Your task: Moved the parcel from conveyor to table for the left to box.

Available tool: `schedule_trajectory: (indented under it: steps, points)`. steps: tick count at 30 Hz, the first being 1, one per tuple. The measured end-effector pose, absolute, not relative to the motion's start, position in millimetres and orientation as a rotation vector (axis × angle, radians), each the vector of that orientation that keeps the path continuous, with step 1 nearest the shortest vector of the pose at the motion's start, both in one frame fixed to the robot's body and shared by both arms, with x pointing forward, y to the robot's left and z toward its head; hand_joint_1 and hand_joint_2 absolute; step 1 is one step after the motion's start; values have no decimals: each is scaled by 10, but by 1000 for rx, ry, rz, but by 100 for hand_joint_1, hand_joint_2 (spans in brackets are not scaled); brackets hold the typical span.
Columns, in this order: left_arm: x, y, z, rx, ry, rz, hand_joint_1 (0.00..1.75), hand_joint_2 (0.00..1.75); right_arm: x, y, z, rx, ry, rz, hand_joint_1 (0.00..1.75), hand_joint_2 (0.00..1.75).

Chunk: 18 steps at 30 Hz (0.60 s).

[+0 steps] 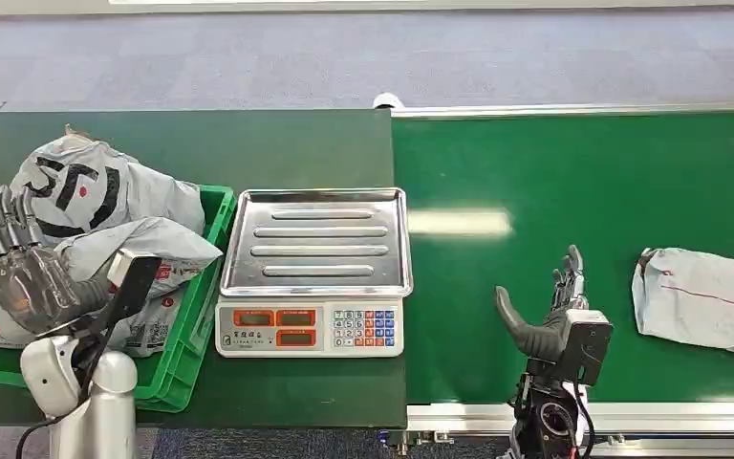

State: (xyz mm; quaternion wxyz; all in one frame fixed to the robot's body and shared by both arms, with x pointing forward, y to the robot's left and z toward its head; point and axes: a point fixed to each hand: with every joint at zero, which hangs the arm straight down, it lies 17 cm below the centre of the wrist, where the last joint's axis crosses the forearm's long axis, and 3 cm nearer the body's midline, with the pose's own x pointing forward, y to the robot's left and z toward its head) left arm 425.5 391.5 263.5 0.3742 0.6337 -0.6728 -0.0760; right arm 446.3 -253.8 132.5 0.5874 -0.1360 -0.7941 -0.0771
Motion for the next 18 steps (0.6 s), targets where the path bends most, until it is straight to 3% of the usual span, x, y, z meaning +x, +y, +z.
schedule_trajectory:
  steps: [5,12,18]
  points:
    - [4088,3970,2813,1634,-1867,-115,0,175,4465,-2530,1328,-314,-1852,-178,0,175]
    - [3336,4370,3509,1632,-2092,427,0,175,4487,-2490,1380,-302,-1874,-181,0,175]
    - [2953,4324,3895,1523,-2273,672,0,175,4519,-2444,1431,-297,-1894,-182,0,175]
